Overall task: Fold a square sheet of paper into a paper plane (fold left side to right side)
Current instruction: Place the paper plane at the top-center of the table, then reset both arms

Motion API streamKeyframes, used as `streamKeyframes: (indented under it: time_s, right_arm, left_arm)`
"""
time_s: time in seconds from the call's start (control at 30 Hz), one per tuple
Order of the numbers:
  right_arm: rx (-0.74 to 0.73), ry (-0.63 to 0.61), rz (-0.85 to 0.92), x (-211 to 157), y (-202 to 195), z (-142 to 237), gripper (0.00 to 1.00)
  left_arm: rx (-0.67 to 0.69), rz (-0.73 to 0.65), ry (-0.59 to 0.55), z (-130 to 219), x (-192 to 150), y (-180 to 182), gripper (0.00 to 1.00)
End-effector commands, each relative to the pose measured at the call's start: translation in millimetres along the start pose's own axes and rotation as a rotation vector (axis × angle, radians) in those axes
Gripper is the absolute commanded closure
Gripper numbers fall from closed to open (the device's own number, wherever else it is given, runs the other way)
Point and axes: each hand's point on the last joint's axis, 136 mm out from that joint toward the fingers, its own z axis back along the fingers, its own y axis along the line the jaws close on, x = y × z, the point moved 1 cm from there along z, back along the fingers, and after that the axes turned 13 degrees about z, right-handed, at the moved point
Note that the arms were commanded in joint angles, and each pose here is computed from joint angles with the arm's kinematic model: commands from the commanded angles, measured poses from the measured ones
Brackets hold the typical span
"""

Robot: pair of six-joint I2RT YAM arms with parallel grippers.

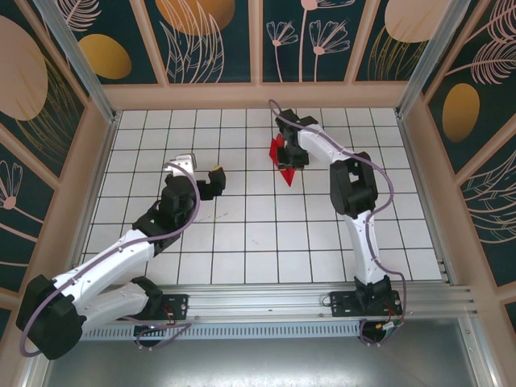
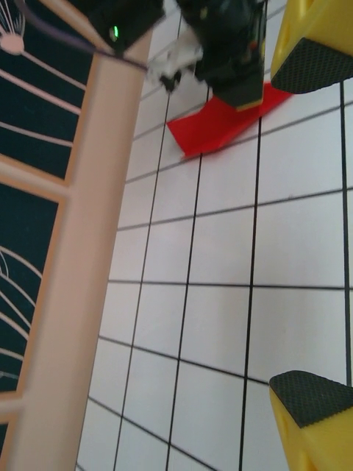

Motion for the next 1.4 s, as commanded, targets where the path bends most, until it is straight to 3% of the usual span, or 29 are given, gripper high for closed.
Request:
streamKeyframes:
  time_s: [0.0,0.17,0.37,0.53,0.63,0.77,0.93,1.13,1.3,1.37]
  right_arm:
    - [-0.025,-0.167,0.001,10.7,-3.4,72.8,0.52]
    - [-0.032,-0.353,-0.005,-1.9,-13.0,129.3,0.37]
    - [-0.100,-0.687,-0.078,-33.3,-62.3,179.2,0.20]
    - [-0.189,-0.899,-0.203,-70.2,-125.3,189.4,0.01]
    - [-0.211,-0.994,-0.301,-89.4,-160.9,186.9,0.01]
    - [-0.299,-1.116,-0.270,-112.7,-184.4,169.2,0.01]
    - [-0.377,-1.172,-0.242,-130.7,-191.3,141.4,0.01]
    - [-0.402,-1.266,-0.151,-142.7,-183.1,132.6,0.01]
    - [-0.364,-1.274,-0.082,-138.4,-175.0,112.6,0.01]
    - [-0.330,-1.183,-0.114,-126.0,-184.5,98.2,0.01]
  left_arm:
    - [0.072,-0.085,-0.030,-5.2,10.7,5.6,0.02]
    - [0.078,-0.169,-0.025,-8.3,6.2,7.7,0.01]
    - [0.173,-0.230,-0.179,0.9,17.7,34.7,0.01]
    - [0.259,-0.278,-0.340,19.1,25.8,64.1,0.01]
    - [0.277,-0.279,-0.380,22.3,29.3,79.4,0.01]
    - [0.356,-0.235,-0.420,24.2,37.4,115.1,0.01]
    - [0.380,-0.197,-0.448,26.8,38.4,149.7,0.01]
    - [0.312,-0.224,-0.446,20.8,31.8,158.2,0.01]
    - [0.259,-0.265,-0.438,9.1,27.3,155.9,0.01]
    - [0.241,-0.280,-0.429,2.5,23.4,156.4,0.01]
